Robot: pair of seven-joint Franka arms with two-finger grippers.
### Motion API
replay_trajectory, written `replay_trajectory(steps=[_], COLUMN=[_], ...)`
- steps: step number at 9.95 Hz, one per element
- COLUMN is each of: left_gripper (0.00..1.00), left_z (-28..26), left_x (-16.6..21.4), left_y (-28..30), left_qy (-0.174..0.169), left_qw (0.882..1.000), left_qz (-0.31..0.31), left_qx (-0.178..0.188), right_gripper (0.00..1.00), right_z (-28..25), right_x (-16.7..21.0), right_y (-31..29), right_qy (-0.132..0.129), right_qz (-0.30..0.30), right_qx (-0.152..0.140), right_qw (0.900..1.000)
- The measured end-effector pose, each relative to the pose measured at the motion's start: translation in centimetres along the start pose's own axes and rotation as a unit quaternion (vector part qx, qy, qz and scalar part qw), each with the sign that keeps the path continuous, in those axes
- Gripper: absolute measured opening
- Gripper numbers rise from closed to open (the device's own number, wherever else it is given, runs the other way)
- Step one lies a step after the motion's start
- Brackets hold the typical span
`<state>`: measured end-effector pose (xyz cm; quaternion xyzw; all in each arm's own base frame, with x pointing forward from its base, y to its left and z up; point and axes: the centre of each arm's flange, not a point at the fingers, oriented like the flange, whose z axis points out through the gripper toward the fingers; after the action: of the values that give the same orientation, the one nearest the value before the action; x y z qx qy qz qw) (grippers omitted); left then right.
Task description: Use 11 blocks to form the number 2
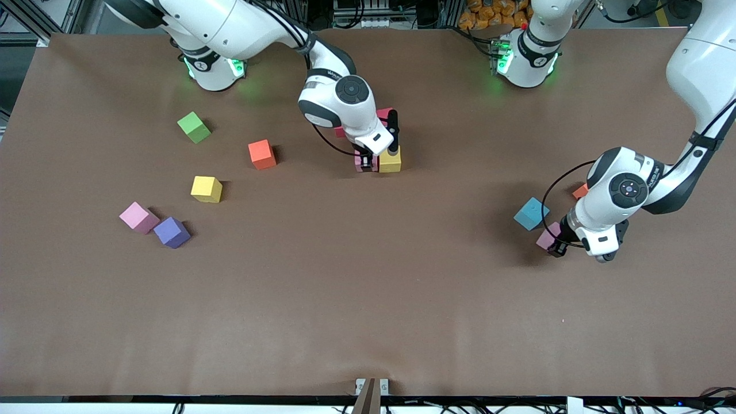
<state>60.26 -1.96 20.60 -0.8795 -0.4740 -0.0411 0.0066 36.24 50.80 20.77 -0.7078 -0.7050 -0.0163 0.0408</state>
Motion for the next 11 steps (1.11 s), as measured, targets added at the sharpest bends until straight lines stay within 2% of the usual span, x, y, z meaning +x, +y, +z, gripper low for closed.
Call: replay_trajectory(steps=[2, 4, 11], left_gripper=[0.59, 0.59, 0.59], left_z=[-1.2, -2.4, -4.2], left_x=[0.1, -0.7, -0.9], left_y=[0.3, 0.8, 1.9], left_qy=[0.008, 0.01, 0.002], left_qw=[1.0, 1.0, 1.0], left_qz=[-0.004, -0.001, -0.015], left_qx=[-0.004, 0.007, 0.011], right_gripper=[0.56, 0.56, 0.56], right_z=[0.2, 0.6, 0.6], right_x=[0.0, 0.0, 0.0], right_y=[0.0, -0.1, 0.1], right_qy=[0.003, 0.002, 0.005], right_qz=[-0.002, -0.005, -0.003], right_qx=[-0.001, -0.002, -0.005], right_qw=[1.0, 1.0, 1.0])
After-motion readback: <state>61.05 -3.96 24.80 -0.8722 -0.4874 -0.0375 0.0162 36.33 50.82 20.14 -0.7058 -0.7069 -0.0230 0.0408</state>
